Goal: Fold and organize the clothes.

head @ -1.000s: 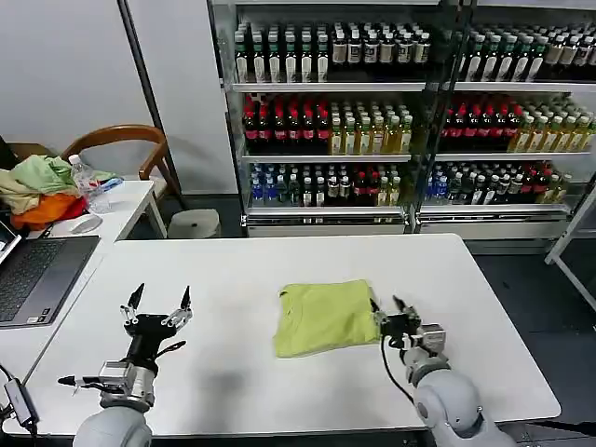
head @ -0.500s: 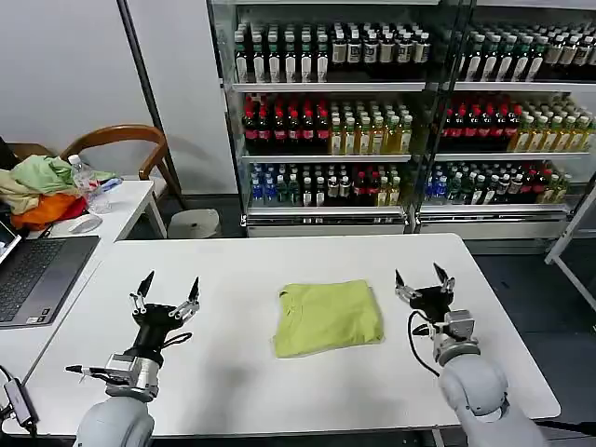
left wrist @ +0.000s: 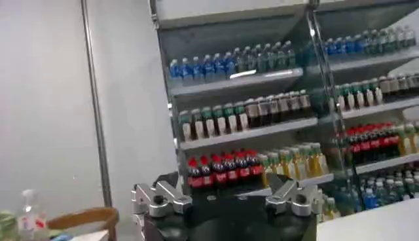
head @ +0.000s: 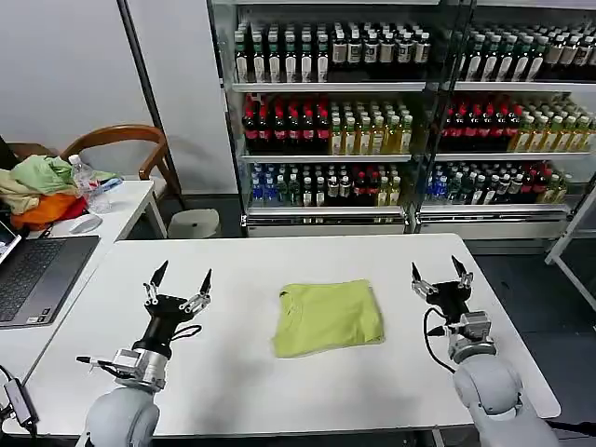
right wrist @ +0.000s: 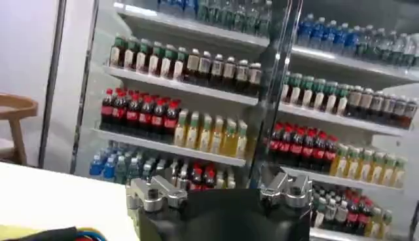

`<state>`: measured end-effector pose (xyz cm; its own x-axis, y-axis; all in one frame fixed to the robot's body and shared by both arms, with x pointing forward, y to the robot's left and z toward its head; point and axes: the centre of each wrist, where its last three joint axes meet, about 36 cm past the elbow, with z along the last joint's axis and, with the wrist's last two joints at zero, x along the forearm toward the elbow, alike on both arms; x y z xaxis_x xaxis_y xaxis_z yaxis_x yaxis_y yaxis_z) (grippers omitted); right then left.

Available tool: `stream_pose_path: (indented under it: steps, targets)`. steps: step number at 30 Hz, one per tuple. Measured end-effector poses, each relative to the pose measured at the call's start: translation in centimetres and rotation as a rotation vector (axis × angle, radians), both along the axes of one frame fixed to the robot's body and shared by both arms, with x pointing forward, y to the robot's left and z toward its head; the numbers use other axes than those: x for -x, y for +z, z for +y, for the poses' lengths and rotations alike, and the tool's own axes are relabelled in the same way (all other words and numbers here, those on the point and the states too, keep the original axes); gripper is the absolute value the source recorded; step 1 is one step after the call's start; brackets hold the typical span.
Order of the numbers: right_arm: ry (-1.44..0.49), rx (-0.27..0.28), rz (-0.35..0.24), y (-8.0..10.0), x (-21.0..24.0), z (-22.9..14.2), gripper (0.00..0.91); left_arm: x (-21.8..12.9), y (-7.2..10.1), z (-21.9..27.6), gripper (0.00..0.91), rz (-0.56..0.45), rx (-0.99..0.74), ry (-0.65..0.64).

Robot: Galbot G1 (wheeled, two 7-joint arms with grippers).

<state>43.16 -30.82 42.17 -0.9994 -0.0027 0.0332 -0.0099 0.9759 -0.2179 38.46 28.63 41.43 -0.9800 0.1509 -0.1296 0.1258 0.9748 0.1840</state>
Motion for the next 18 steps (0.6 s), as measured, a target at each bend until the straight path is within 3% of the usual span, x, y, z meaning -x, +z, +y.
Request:
stream_pose_path:
  steps: [18]
  targets:
    - [0.016, 0.033, -0.048, -1.1, 0.5, -0.8, 0.907, -2.6, 0.0, -0.7, 0.907, 0.007, -0.009, -0.015]
